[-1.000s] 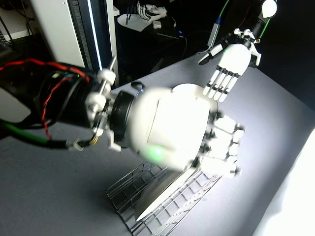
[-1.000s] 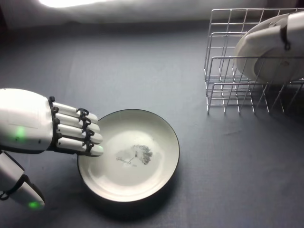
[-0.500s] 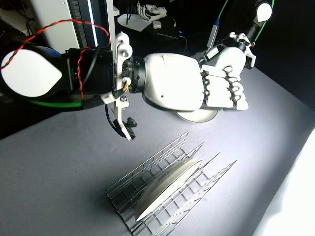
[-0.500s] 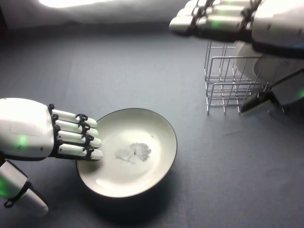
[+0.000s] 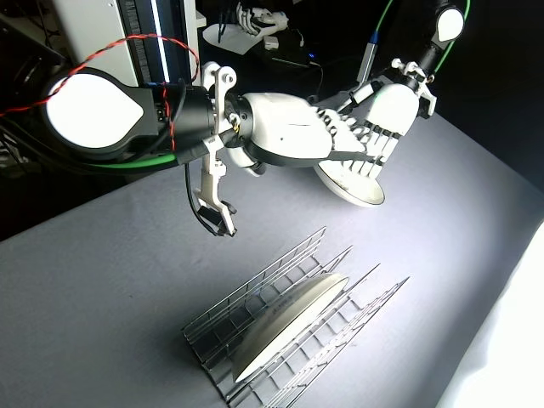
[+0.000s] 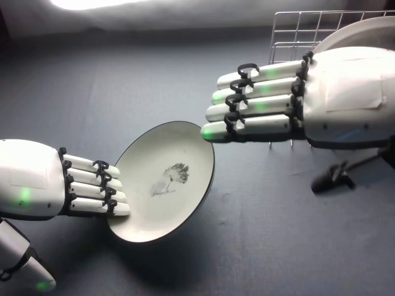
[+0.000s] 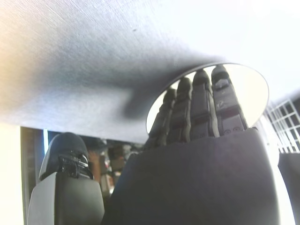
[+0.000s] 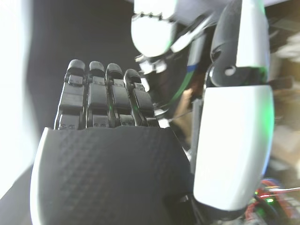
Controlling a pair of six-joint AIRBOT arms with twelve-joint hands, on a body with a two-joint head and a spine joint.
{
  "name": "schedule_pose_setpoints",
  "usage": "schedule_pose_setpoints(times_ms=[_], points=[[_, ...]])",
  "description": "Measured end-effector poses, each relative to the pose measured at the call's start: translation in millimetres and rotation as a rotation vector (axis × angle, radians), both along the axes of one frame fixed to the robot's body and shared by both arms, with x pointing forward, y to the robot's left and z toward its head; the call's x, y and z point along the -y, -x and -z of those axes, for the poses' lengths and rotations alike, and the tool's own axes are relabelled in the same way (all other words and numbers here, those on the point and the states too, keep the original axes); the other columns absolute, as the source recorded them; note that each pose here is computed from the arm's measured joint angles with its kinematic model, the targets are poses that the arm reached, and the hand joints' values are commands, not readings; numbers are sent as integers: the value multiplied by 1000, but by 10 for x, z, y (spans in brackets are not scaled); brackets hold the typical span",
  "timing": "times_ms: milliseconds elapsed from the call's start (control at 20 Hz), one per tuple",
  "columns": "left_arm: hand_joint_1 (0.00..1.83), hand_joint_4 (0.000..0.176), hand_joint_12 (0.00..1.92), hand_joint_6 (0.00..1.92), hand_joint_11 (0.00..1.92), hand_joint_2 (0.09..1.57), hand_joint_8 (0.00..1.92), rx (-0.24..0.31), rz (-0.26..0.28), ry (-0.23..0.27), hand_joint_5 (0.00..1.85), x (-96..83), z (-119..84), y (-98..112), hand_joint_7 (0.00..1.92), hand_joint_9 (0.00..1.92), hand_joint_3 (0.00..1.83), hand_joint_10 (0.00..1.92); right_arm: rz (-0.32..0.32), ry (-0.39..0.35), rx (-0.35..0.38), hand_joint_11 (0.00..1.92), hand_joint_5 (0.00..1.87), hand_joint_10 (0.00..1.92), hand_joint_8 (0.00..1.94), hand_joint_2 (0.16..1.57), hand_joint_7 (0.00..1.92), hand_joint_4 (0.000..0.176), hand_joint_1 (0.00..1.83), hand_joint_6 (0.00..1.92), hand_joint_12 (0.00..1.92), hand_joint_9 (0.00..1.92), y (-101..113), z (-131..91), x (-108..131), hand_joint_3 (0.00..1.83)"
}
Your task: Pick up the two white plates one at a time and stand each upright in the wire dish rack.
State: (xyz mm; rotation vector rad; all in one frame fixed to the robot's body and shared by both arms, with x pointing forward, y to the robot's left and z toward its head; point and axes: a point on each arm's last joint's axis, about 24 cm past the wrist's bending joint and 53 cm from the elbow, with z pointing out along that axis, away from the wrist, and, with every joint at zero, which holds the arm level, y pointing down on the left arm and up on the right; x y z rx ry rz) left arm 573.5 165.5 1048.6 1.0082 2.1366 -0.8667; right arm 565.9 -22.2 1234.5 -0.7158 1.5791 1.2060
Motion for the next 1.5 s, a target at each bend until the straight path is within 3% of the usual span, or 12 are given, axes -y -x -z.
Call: schedule_pose_setpoints(times_ms=[400,850,1500], points=[[0,0,0,0,0,1057,0,-4,3,-3,0,-7,15,15,0,0,3,0,-12,48,-58,0,0,0,0,1105,0,0,1581,0,0,0,12,309,-331,32],[0,0,0,0,0,1045,0,-5,5,-4,0,-8,18,21,0,0,0,0,2,117,-126,0,0,0,0,1137,0,0,1641,0,0,0,-84,780,-592,22],[0,0,0,0,0,1049,0,-11,6,-3,0,-6,38,23,0,0,0,0,-37,119,-143,0,0,0,0,1162,0,0,1629,0,0,0,-181,1018,-1094,15]])
